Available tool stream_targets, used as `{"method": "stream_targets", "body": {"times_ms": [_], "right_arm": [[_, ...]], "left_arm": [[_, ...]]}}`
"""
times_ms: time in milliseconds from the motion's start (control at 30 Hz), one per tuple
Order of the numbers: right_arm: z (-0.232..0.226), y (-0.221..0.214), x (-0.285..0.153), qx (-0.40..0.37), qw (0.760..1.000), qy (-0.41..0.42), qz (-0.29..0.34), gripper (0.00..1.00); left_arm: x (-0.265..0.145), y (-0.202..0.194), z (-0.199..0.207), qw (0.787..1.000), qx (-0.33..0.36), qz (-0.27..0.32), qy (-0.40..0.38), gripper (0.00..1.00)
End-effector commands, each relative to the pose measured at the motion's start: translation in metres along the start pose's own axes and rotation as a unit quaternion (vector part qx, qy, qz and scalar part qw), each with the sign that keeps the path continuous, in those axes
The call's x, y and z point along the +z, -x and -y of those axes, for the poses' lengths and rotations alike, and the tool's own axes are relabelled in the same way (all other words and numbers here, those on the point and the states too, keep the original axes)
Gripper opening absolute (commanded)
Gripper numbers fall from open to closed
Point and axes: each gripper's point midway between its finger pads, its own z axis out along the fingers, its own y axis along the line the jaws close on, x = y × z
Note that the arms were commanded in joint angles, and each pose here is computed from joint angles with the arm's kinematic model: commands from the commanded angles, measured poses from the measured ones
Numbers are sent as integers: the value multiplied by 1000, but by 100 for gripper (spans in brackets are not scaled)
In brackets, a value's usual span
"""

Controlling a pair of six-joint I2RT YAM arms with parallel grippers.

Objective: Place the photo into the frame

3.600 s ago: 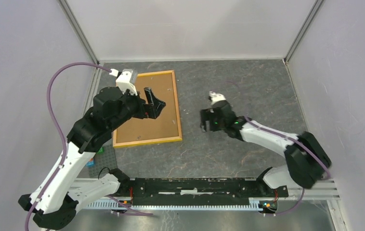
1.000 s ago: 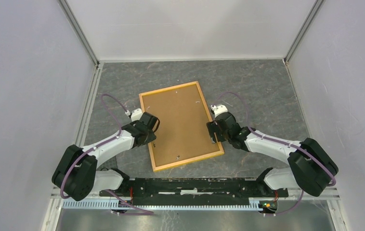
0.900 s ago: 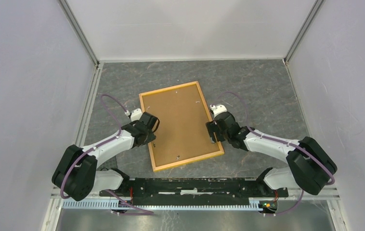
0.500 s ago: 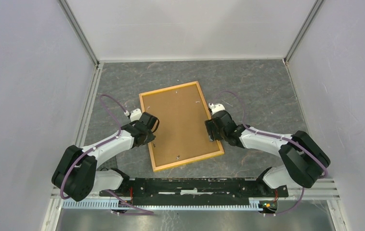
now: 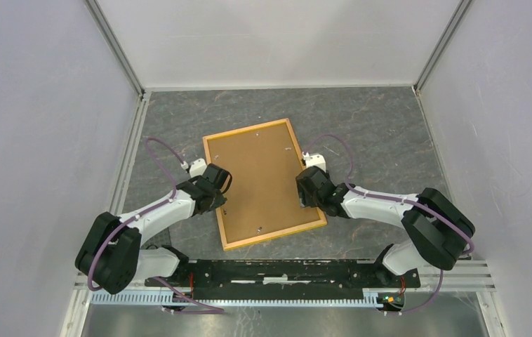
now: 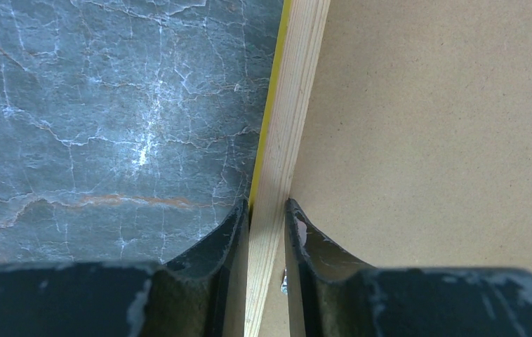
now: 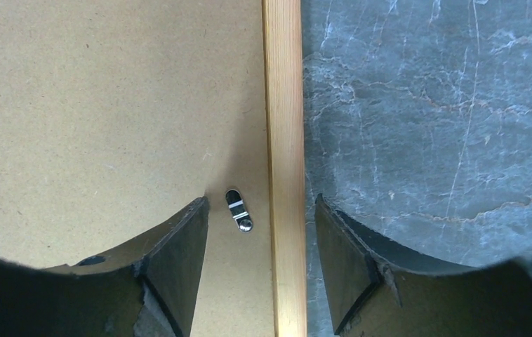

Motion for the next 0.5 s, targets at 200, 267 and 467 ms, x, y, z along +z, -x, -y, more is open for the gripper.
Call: {"method": "stream_targets", "body": {"times_ms": [200, 267, 467], "right_arm": [[20, -20, -3, 16, 998, -54, -17, 52], [19, -18, -1, 17, 998, -57, -13, 51], [22, -20, -1, 36, 995, -84, -31, 28]], "left_arm": [[0, -4, 7, 999, -39, -5, -20, 24], [1, -5, 6, 999, -38, -6, -20, 24], [-1, -4, 6, 999, -39, -2, -22, 24]]}}
